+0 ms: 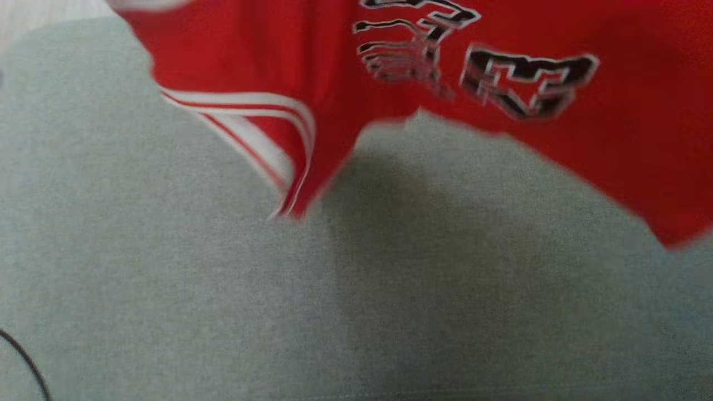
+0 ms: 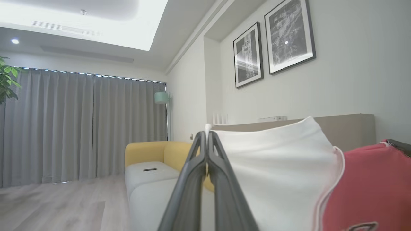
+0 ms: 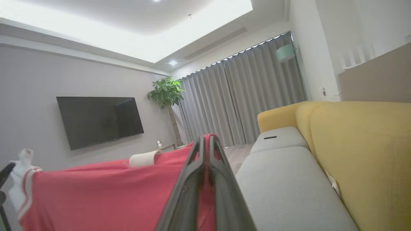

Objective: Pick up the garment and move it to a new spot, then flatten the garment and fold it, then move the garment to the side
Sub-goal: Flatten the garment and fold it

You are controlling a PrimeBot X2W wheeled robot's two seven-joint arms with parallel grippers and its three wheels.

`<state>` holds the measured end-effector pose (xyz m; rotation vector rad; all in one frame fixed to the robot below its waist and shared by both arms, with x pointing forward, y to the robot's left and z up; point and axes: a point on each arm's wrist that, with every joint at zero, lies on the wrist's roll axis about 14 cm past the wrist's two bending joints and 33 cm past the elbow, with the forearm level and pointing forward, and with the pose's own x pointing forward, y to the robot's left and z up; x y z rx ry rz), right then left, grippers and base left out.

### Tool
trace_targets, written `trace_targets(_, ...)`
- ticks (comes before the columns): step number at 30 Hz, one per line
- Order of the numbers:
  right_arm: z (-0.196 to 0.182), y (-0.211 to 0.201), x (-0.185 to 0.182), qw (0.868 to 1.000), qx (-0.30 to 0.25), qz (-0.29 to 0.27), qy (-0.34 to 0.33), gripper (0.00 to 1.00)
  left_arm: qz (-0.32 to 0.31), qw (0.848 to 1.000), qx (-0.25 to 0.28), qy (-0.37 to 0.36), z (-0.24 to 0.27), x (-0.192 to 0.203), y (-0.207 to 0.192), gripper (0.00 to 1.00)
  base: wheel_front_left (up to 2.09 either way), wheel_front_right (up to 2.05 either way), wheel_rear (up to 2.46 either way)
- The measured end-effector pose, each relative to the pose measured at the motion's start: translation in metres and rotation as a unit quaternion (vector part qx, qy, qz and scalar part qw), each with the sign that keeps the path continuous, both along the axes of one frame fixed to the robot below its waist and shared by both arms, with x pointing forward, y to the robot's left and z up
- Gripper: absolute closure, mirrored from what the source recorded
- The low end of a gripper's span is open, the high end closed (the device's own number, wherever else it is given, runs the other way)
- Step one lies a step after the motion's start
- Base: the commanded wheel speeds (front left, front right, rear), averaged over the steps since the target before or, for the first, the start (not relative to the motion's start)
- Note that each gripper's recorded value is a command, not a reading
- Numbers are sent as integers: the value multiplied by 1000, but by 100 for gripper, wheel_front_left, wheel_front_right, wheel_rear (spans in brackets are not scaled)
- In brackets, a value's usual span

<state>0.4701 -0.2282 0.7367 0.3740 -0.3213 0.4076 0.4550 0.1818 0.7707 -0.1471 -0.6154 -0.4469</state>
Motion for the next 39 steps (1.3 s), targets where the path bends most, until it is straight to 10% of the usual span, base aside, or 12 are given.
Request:
trace_targets(24, -102, 44, 229, 986, -137, -57, 80, 100, 60, 992, 112, 3, -44, 226, -38, 100, 0, 0, 0)
trace_targets(32, -189, 64, 244, 977, -152, -30, 147, 100, 30, 990, 87, 105, -143, 221, -31, 100, 0, 0, 0)
trace_targets(39, -260, 68, 193, 966, -165, -5, 199, 100, -2, 971, 33, 237, -247, 143, -28, 100, 0, 0, 0)
